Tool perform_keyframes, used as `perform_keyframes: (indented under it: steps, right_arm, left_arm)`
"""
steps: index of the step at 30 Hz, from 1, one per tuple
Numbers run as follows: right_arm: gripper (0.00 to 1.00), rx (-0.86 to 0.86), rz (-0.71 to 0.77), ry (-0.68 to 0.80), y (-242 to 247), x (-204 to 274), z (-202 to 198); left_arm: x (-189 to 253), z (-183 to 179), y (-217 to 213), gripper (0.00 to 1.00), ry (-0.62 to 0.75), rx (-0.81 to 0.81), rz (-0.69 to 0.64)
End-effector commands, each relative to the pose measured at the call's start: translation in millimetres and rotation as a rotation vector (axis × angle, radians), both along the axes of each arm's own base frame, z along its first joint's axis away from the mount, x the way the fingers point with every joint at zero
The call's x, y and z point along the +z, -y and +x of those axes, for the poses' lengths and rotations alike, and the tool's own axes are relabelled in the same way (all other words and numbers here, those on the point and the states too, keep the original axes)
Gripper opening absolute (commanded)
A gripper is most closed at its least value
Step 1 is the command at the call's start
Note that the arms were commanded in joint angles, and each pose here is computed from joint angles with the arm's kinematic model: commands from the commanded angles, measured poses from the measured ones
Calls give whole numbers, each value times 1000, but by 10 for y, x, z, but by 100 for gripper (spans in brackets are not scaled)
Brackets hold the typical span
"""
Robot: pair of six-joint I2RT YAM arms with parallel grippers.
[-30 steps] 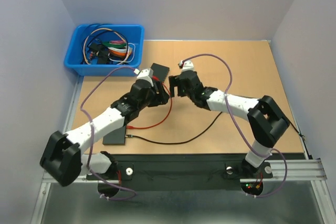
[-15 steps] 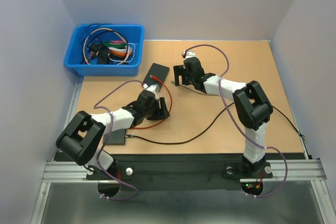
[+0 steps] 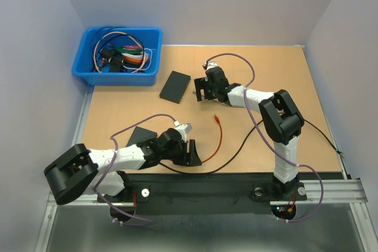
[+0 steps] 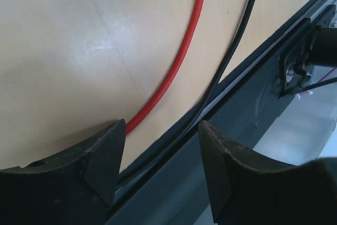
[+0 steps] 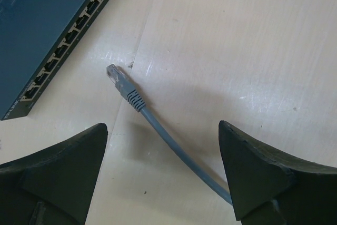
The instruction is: Insert the plug into the switch port
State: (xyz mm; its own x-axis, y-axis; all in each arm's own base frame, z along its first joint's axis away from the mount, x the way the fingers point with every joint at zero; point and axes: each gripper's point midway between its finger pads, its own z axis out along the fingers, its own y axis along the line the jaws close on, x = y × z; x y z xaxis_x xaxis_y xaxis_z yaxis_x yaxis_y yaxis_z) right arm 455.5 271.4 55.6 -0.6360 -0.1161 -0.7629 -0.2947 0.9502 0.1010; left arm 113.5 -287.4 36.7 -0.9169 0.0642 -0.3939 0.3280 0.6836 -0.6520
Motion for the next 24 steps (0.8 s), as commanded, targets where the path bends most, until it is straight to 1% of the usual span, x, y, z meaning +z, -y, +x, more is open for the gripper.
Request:
perform_keyframes:
  steps: [1, 5, 6, 8, 9, 11, 12, 13, 15, 16, 17, 20, 24]
  right_arm:
    - [90, 24, 9, 30, -17, 146, 19]
    - [88, 41, 5, 7, -16, 81, -30]
    - [87, 50, 7, 4, -21, 74, -49]
    - [85, 74, -1, -4, -22, 34, -89]
    - [82, 83, -10, -9, -10, 0, -100]
    - [79, 98, -33, -10, 8, -48, -105]
    - [77, 104, -42, -11, 10, -70, -102]
    - [76, 112, -51, -9, 13, -79, -97]
    - [74, 121, -57, -8, -1, -96, -87]
    - [72, 121, -62, -11, -3, -130, -67]
    - [71, 126, -61, -11, -23, -134, -59]
    - [60, 144, -59, -19, -78, -197, -21]
    - [61, 119, -82, -3, -41, -201, 45]
  left_arm:
    - [44, -73, -199, 69, -43, 65, 48]
    - [213, 42, -232, 69, 13, 102, 62]
    - [334, 137, -189, 70, 54, 120, 46]
    - [371, 195, -234, 70, 77, 135, 85]
    - [401, 298, -266, 72, 112, 170, 107]
    - [471, 468, -323, 74, 157, 217, 157]
    - [499, 612, -397, 74, 180, 266, 181]
    - [599, 709, -389, 74, 202, 281, 179]
    - [632, 851, -448, 74, 227, 300, 204]
    - [729, 987, -478, 74, 245, 332, 190]
    - [776, 1049, -493, 74, 255, 341, 185]
    - [915, 1275, -612, 74, 300, 374, 192]
    - [1129, 1501, -726, 74, 349, 413, 199]
